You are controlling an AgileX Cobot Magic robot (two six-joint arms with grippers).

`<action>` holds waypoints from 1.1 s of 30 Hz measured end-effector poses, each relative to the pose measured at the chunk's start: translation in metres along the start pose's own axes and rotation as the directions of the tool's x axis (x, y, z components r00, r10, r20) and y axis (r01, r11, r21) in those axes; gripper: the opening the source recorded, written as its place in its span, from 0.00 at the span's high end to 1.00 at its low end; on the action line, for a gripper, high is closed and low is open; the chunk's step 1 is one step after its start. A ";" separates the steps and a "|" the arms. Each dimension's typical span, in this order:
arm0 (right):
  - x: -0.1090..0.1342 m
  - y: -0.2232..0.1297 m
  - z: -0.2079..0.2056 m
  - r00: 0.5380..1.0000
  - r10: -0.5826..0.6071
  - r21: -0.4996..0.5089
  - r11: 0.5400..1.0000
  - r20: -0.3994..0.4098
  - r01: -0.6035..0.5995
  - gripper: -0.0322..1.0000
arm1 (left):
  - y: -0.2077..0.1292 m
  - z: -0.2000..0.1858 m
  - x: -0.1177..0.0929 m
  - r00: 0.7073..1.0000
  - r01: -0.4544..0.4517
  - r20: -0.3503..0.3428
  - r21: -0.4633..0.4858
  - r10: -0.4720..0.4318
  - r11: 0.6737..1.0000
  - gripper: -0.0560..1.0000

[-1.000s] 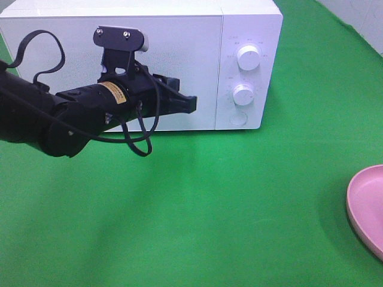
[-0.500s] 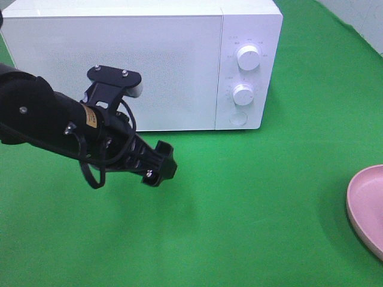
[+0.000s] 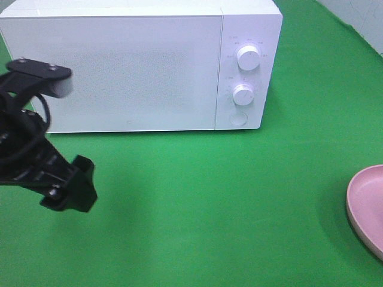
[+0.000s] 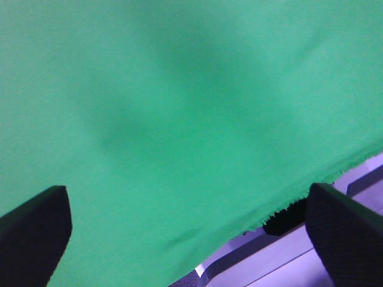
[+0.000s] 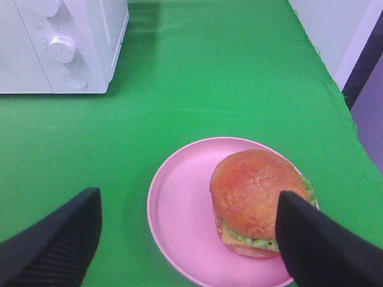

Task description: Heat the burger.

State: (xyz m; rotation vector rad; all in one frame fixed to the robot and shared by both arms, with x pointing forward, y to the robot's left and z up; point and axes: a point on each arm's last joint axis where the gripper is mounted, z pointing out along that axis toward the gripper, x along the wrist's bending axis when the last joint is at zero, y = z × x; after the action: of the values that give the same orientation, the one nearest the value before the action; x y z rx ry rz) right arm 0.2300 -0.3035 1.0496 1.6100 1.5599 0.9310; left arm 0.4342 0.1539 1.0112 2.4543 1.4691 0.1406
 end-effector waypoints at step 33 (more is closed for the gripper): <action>0.000 0.000 0.000 1.000 0.000 0.000 1.000 0.000 0.000 0.24 | -0.156 -0.090 0.072 0.849 0.382 -0.178 -0.443 -0.497 0.811 0.01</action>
State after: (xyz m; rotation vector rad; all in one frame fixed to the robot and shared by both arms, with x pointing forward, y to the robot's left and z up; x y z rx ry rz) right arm 0.2300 -0.3035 1.0496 1.6100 1.5599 0.9310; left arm 0.3165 0.3033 1.0487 1.7672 1.8804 0.6496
